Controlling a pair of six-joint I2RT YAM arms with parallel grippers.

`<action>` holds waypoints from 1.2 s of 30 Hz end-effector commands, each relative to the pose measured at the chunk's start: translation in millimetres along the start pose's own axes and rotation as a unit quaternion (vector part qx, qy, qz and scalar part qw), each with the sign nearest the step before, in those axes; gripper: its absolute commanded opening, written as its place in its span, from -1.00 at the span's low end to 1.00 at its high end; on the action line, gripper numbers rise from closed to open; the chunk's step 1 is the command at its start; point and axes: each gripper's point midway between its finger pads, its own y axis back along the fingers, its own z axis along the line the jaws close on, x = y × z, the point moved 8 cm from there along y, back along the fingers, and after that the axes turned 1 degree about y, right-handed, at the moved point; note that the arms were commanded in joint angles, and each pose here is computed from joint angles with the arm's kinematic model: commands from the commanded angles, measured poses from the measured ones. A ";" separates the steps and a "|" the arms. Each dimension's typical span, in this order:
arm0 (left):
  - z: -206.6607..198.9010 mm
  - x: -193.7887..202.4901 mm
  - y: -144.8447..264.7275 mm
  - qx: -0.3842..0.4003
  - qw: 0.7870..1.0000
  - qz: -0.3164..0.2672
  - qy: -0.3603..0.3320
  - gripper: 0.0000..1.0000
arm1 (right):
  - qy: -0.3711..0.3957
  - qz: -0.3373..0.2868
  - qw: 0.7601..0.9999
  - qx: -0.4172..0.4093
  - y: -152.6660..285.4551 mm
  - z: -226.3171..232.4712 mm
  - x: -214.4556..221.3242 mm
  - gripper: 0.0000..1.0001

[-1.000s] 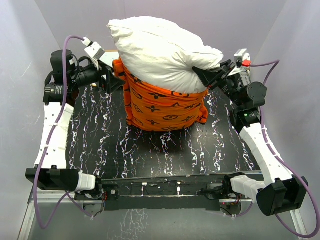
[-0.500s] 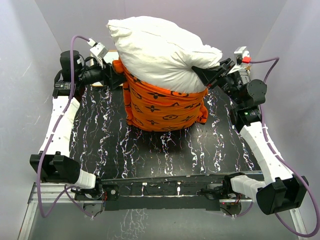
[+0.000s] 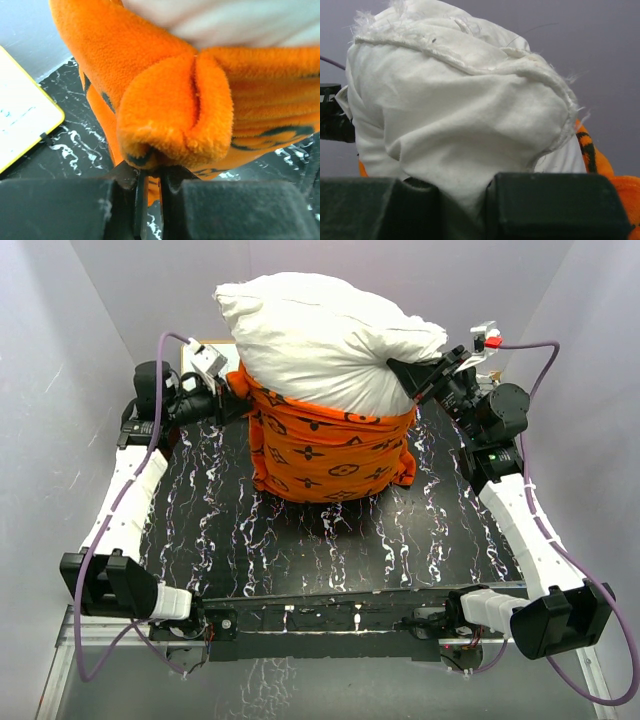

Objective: Remove the pillowcase from the pillow
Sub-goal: Remove the pillow from the pillowcase.

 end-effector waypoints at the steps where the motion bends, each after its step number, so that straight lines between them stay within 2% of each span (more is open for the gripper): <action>1: 0.5 55.7 13.0 -0.045 0.995 0.090 -0.010 -1.00 | 0.002 -0.016 0.987 0.158 5.1 -40.4 -7.1 -0.84; 11: 4.8 141.8 29.0 -0.086 0.973 0.213 -0.036 -1.00 | -0.027 -0.051 0.947 0.315 41.6 -82.3 -9.6 -0.84; 15: 6.9 165.3 31.9 -0.091 0.964 0.247 -0.040 -1.00 | -0.025 -0.065 0.918 0.391 57.3 -103.6 -23.4 -0.84; 21: 8.6 183.1 37.7 -0.098 0.953 0.282 -0.053 -1.00 | -0.017 -0.071 0.887 0.457 69.0 -124.7 -28.3 -0.84; 25: 3.7 174.2 40.8 -0.090 0.956 0.270 -0.064 -1.00 | -0.030 -0.060 0.892 0.447 65.3 -126.6 -23.3 -0.84; 26: 1.8 167.9 40.8 -0.084 0.959 0.263 -0.065 -0.90 | -0.036 -0.057 0.899 0.432 63.0 -123.7 -22.6 -0.84; 29: -11.9 129.9 45.3 -0.051 0.970 0.230 -0.065 0.32 | -0.039 -0.066 0.932 0.353 55.1 -107.0 -22.9 -0.84; 30: -16.8 110.9 47.3 -0.044 0.974 0.210 -0.070 0.62 | -0.043 -0.067 0.941 0.330 51.9 -101.1 -22.5 -0.84; 31: -21.6 91.2 49.5 -0.038 0.978 0.189 -0.074 0.78 | -0.045 -0.068 0.947 0.310 49.0 -95.8 -23.6 -0.84; 32: -27.0 71.7 52.3 -0.031 0.982 0.169 -0.081 0.84 | -0.047 -0.067 0.952 0.294 45.7 -91.3 -24.8 -0.84; 36: -49.5 -11.3 69.2 -0.015 0.989 0.090 -0.119 0.90 | -0.049 -0.065 0.970 0.228 29.4 -70.0 -30.4 -0.84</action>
